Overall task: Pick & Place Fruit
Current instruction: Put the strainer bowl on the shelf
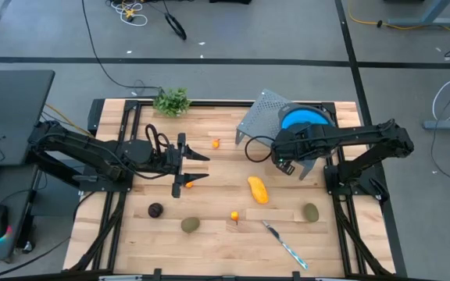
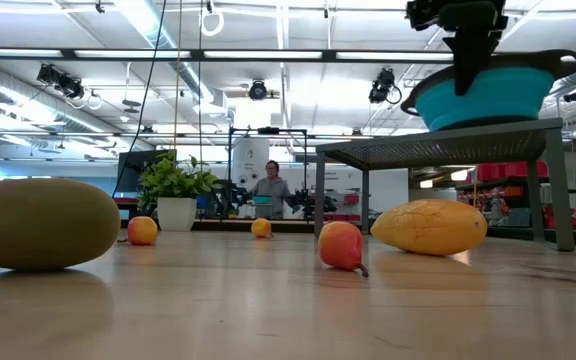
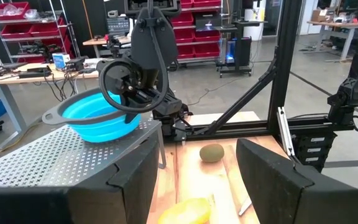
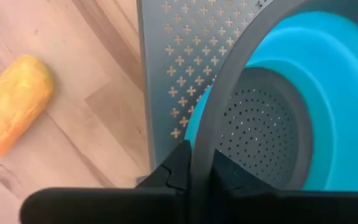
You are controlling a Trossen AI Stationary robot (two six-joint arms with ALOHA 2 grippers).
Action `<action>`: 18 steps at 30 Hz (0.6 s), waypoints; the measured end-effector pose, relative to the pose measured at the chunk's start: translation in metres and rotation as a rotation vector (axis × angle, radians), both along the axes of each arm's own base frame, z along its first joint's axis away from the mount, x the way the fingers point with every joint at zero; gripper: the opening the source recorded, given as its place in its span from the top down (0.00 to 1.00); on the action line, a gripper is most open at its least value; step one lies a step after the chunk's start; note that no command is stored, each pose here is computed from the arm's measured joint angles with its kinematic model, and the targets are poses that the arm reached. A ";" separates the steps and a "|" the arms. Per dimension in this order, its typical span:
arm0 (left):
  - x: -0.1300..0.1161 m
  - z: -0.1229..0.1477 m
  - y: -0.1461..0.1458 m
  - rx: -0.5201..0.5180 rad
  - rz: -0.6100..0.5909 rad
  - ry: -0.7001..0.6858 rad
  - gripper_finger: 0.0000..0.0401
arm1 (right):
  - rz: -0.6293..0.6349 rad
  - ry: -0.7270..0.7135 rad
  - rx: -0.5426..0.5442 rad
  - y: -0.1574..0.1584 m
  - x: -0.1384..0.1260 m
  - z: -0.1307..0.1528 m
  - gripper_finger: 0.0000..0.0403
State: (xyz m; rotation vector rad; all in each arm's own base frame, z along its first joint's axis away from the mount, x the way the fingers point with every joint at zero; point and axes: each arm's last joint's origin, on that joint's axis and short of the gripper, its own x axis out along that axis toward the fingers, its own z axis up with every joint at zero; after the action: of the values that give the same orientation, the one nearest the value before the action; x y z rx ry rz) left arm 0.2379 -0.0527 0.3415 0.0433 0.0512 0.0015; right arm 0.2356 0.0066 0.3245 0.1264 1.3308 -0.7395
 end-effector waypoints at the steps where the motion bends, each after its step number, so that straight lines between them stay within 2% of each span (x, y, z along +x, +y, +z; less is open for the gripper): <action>1: 0.000 0.000 0.000 0.000 0.000 0.000 0.44 | -0.001 0.000 0.002 0.000 0.000 0.000 0.91; 12: 0.000 0.000 0.000 0.000 0.001 0.000 0.44 | 0.013 0.006 -0.004 0.000 0.000 0.000 0.80; 18: 0.000 0.000 0.000 -0.009 0.001 0.000 0.44 | 0.020 0.008 -0.006 0.000 0.000 0.000 0.70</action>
State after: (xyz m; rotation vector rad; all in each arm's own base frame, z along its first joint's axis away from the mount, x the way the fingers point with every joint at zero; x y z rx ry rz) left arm 0.2379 -0.0527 0.3415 0.0343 0.0512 0.0021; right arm 0.2355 0.0063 0.3247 0.1056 1.3362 -0.7279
